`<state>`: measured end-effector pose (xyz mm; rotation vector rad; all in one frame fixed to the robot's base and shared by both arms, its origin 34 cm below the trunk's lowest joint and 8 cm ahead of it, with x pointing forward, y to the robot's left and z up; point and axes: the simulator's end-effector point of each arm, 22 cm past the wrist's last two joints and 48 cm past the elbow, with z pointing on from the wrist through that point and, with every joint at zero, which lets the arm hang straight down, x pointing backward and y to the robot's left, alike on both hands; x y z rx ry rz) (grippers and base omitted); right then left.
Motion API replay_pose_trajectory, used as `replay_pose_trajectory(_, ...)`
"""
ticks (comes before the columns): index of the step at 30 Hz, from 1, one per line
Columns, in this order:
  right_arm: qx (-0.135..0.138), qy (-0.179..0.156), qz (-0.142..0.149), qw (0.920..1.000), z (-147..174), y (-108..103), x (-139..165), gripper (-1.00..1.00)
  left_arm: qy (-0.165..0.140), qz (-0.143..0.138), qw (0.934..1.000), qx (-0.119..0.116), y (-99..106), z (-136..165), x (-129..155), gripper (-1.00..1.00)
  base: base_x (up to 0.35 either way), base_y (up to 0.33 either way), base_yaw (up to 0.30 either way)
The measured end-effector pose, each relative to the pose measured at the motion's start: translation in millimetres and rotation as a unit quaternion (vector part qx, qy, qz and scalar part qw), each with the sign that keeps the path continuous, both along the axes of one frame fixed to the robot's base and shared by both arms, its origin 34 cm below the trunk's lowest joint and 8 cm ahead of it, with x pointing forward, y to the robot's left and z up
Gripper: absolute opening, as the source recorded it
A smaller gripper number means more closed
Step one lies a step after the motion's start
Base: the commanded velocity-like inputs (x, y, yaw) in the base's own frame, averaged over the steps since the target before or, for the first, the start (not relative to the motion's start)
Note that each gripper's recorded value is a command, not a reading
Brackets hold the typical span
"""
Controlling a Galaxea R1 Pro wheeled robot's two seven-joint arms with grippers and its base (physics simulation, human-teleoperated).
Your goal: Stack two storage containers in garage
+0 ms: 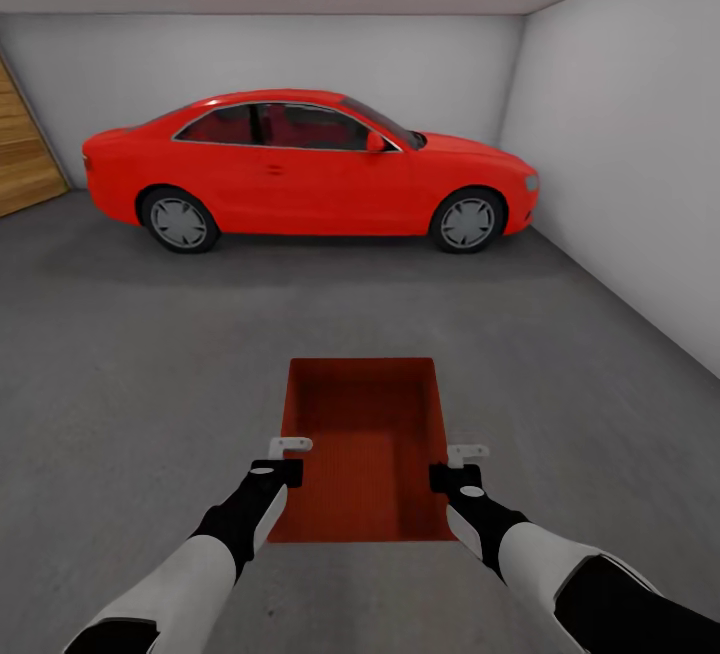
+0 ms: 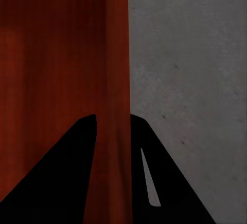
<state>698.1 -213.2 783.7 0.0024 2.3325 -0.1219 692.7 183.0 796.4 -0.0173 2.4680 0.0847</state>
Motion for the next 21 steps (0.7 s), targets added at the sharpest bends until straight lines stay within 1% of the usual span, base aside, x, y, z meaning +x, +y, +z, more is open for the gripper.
replay_pose_trajectory(21,0.0,0.0,0.0,1.0,0.0,0.0,0.0,-1.0,0.0,0.0,1.0,0.0,0.0,-0.1,-0.1,-1.0,0.323,0.0,0.0)
